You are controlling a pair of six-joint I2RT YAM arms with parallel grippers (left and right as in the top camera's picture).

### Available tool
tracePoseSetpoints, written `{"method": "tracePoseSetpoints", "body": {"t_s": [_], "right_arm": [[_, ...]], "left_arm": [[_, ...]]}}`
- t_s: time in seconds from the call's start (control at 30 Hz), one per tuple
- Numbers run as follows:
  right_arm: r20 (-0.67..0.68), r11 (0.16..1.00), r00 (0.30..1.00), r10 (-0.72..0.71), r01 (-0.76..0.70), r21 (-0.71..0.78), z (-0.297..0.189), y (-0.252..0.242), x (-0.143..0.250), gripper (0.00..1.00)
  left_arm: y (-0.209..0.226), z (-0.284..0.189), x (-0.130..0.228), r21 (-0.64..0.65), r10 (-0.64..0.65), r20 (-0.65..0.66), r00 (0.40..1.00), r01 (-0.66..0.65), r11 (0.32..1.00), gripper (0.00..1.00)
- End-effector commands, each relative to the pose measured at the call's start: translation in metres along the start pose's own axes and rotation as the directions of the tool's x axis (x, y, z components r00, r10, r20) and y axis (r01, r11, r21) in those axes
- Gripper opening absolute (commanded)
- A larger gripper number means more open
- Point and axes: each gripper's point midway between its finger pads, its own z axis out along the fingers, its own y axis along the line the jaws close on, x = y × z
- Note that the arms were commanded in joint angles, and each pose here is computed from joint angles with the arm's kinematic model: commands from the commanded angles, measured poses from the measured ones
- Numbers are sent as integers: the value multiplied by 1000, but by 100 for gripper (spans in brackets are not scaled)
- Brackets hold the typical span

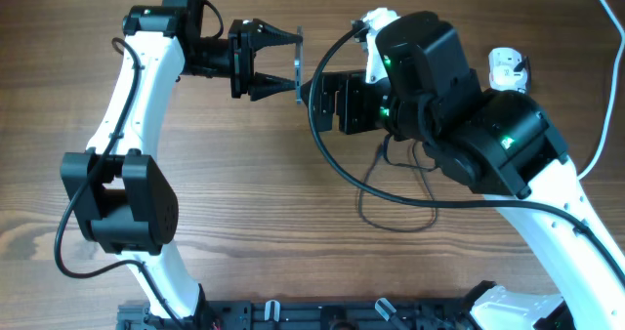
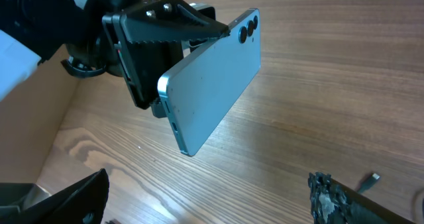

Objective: Plug charger to phone and switch on socket
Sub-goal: 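Move the right gripper toward the phone and grasp its side edge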

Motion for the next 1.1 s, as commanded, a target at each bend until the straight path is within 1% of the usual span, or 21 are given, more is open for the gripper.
{"method": "tracePoseSetpoints", "body": {"t_s": [0.0,0.17,0.33,0.6,0.63,0.7,0.73,0.77,0.83,1.07], "right_arm": [[-38,1000,999,-29,30,9,7,1,6,97],[-68,983,995,-73,84,163,22,-11,21,96],[-82,969,989,-123,137,208,38,-3,31,96],[-74,969,991,-114,127,214,43,0,30,96],[-60,966,992,-106,118,229,42,-2,27,95],[31,952,999,-38,27,306,40,-14,13,94],[66,947,997,-32,9,321,41,-15,7,95],[81,948,996,-35,8,319,44,-14,3,98],[99,953,995,-32,0,304,52,-10,-2,99],[80,956,997,-25,0,292,96,-4,0,100]], "left_arm": [[-3,-2,6,-14,14,19,1000,-14,1000,60],[7,-3,-3,-71,-47,76,996,53,996,61],[8,-3,-4,-75,-49,81,996,55,996,61],[8,-3,-5,-77,-42,85,996,49,996,61],[9,-3,-6,-82,-45,89,995,52,995,61],[13,-3,-9,-101,-57,110,992,69,993,61],[14,-4,-10,-107,-65,119,991,78,991,61],[14,-4,-10,-108,-65,120,991,78,991,61],[14,-4,-10,-108,-65,120,991,78,991,61],[14,-4,-10,-108,-65,120,991,78,991,61]]}}
